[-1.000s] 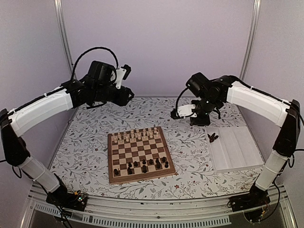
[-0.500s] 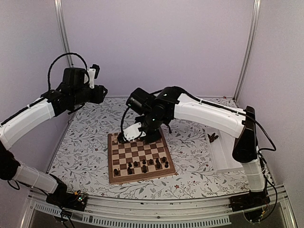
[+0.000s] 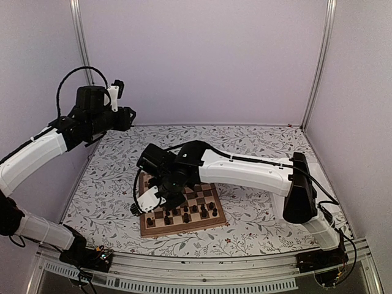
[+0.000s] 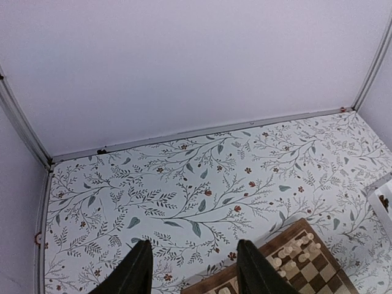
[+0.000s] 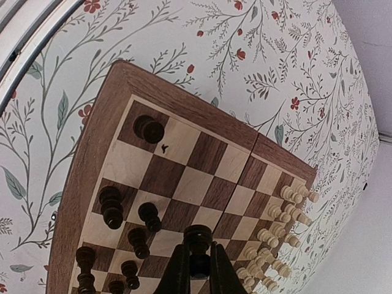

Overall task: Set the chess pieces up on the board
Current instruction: Place the chess piece on the chessboard.

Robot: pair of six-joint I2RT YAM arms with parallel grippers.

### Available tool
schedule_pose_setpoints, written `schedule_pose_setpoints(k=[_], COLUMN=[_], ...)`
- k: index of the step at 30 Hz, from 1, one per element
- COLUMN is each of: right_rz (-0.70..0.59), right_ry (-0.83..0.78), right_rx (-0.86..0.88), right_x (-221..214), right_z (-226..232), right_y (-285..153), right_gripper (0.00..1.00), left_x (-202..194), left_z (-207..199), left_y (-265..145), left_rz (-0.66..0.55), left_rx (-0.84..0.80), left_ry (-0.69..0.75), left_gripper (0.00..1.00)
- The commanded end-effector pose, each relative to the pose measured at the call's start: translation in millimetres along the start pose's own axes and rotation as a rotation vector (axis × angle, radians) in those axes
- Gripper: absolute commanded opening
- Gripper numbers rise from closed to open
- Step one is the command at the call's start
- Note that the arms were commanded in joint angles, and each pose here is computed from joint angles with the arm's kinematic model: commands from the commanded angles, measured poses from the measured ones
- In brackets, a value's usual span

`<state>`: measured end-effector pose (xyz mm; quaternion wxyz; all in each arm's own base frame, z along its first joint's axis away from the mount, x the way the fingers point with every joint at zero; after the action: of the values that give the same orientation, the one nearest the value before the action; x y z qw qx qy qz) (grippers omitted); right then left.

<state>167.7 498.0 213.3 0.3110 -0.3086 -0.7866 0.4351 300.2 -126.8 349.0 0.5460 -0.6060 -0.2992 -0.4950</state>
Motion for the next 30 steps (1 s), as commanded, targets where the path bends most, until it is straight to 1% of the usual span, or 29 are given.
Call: schedule_pose_setpoints(k=[1, 12, 30], right_rz=[-0.04, -0.076, -0.047], right_ry=[-0.011, -0.008, -0.024], right_rx=[-0.009, -0.001, 0.046], right_x=[6.7, 11.4, 9.7], right_z=[-3.0, -0.7, 10.9], right_y=[17.5, 36.6, 58.4], right_gripper=[0.1, 0.1, 0.1], left_x=[4.2, 4.4, 3.8], left_z=[4.1, 3.8, 3.3], left_y=[-7.5, -8.7, -7.4], left_rz=[-0.039, -0.042, -0.039], left_rx=[-0.006, -0.015, -0.027], left_ry=[-0.016, -0.015, -0.012], left_gripper=[0.48, 0.48, 0.49])
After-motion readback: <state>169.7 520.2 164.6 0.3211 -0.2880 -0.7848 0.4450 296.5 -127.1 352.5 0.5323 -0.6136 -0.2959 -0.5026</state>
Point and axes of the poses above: each gripper's point midway between its finger pads, its own y axis out along the fingers, its own z axis along the line the jaws close on, x = y × z, the point moved 10 cm from there along -y, back along the fingers, and after that the axes turned 7 degrees about y, right-handed, at the moved point
